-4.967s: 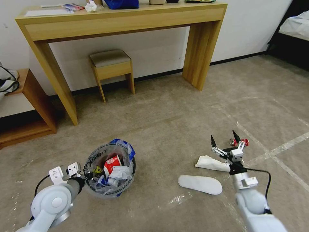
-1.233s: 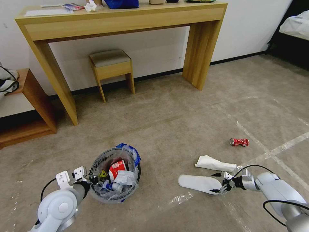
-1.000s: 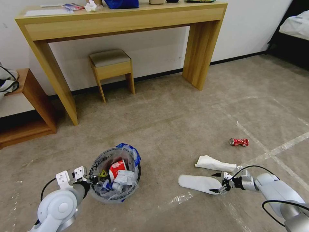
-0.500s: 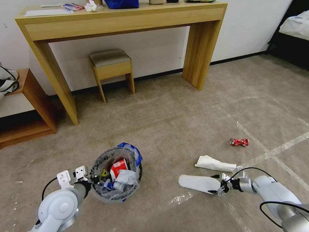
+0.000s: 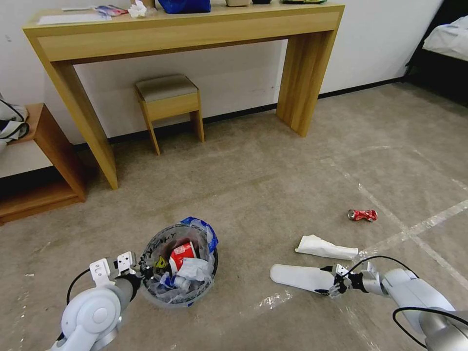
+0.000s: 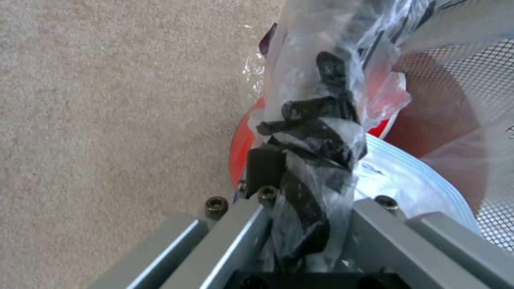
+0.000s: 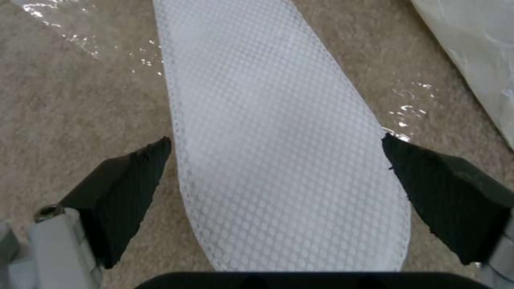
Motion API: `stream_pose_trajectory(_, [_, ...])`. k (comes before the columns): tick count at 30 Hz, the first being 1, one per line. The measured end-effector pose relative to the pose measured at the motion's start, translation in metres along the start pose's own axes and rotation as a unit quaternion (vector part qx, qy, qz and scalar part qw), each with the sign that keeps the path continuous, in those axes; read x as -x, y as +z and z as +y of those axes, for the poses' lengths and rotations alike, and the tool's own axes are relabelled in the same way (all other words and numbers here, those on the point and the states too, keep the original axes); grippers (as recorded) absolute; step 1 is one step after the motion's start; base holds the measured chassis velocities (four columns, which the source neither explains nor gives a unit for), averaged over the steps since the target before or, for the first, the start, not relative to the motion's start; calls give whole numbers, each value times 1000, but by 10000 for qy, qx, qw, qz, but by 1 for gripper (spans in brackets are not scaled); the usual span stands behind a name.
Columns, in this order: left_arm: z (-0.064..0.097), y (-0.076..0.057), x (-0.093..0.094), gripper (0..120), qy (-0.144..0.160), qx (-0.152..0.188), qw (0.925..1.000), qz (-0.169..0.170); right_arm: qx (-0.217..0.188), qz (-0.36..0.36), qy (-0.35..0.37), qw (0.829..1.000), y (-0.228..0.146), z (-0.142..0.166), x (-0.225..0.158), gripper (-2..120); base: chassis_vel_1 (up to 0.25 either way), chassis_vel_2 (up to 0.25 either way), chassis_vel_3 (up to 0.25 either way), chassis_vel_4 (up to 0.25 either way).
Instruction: Pick up the trash bin and place the garbage on the floor into it.
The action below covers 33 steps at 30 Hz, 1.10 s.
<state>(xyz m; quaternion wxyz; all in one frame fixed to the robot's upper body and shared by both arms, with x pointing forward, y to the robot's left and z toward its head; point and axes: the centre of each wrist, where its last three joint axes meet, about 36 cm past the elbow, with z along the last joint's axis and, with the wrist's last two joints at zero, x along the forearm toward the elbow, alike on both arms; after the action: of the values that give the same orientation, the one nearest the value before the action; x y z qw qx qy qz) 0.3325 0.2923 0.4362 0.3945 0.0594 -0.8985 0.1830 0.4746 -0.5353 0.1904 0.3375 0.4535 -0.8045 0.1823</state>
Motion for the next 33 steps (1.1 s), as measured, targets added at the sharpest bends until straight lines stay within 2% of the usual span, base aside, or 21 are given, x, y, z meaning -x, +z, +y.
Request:
stream_pose_trajectory(22, [-3,1,0,0,51,58,10000,-33,94,87,222,9997,2,5,6,100,0,0,0,0])
stream_pose_trajectory(33, [-3,2,-1,0,70,67,9999,-38,-196,0,-39,9998,-9,1,13,100,0,0,0,0])
